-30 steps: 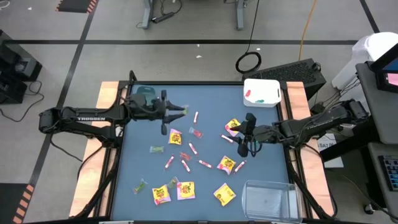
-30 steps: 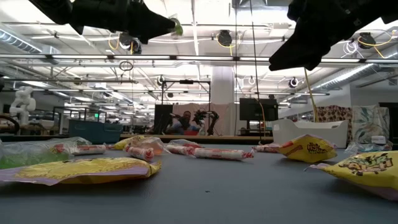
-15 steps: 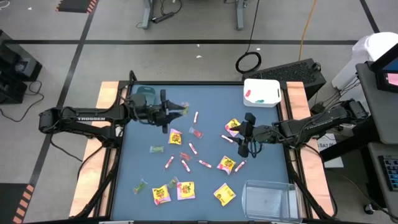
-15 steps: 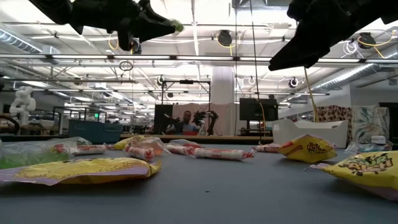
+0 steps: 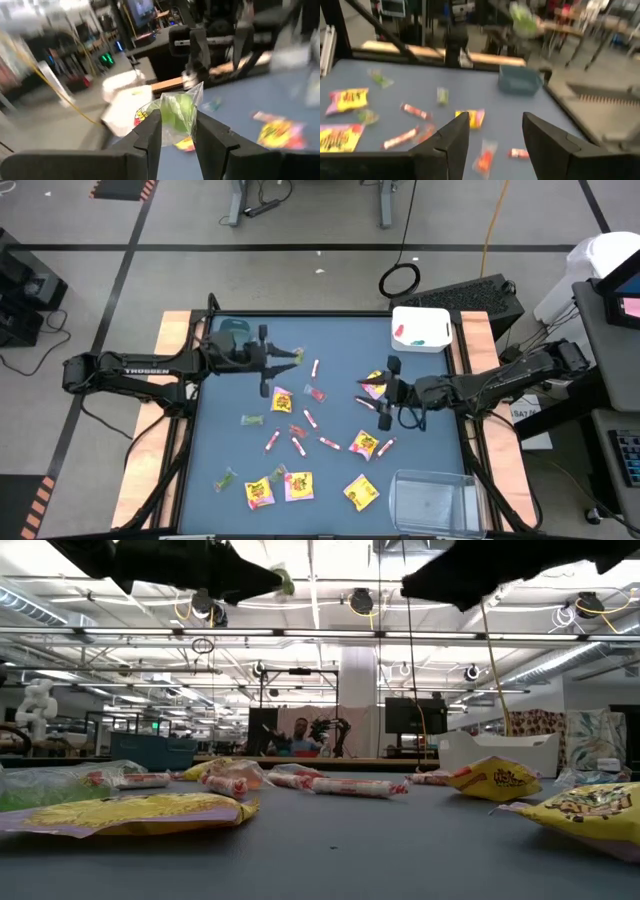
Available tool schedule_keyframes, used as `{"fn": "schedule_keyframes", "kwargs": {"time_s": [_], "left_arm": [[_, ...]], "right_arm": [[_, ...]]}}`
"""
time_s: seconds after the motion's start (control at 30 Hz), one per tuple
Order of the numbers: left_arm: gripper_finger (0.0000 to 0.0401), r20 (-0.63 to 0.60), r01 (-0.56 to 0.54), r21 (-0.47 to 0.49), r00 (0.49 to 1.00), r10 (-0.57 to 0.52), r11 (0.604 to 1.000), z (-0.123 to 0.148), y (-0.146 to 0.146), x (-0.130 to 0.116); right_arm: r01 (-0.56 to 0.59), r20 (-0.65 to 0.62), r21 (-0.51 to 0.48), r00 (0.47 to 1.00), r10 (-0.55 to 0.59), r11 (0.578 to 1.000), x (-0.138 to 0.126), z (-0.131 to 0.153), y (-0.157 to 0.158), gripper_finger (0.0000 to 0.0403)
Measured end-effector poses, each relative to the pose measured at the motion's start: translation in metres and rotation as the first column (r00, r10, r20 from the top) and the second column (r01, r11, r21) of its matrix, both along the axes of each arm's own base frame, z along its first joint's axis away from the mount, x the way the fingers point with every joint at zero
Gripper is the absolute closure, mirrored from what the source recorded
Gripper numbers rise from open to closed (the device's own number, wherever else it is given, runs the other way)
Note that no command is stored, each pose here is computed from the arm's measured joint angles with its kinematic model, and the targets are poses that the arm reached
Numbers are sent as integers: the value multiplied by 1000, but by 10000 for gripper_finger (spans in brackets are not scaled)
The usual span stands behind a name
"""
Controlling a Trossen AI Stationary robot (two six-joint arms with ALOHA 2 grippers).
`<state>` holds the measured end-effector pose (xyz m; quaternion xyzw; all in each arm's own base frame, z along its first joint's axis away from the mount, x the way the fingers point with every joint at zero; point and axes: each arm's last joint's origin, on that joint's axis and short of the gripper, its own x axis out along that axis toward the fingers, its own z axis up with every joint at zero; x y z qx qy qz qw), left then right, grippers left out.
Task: Sort candy
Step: Put the green gummy into the white bin
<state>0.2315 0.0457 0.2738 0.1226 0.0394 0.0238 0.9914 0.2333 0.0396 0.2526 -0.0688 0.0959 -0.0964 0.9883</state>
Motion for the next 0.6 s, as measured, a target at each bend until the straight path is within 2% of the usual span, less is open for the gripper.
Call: {"fn": "schedule_keyframes", "kwargs": {"time_s": [0.17, 0.27, 0.37, 0.6], "left_arm": [[292, 12, 7, -250, 1000, -4, 968, 0, -5, 1], [292, 14, 14, -344, 1000, -10, 939, 0, -8, 2], [292, -2, 31, -354, 999, -34, 935, -3, -13, 5], [292, -79, 99, -367, 987, -137, 925, -22, -32, 20]], "right_arm": [[19, 102, -54, 995, -13, 998, 21, -4, -1, 223], [50, 115, -37, 992, -45, 998, 37, -8, -7, 204], [65, 91, 0, 994, -65, 998, 57, -14, -15, 173], [15, 43, 50, 999, -17, 999, 100, -21, -28, 107]]}}
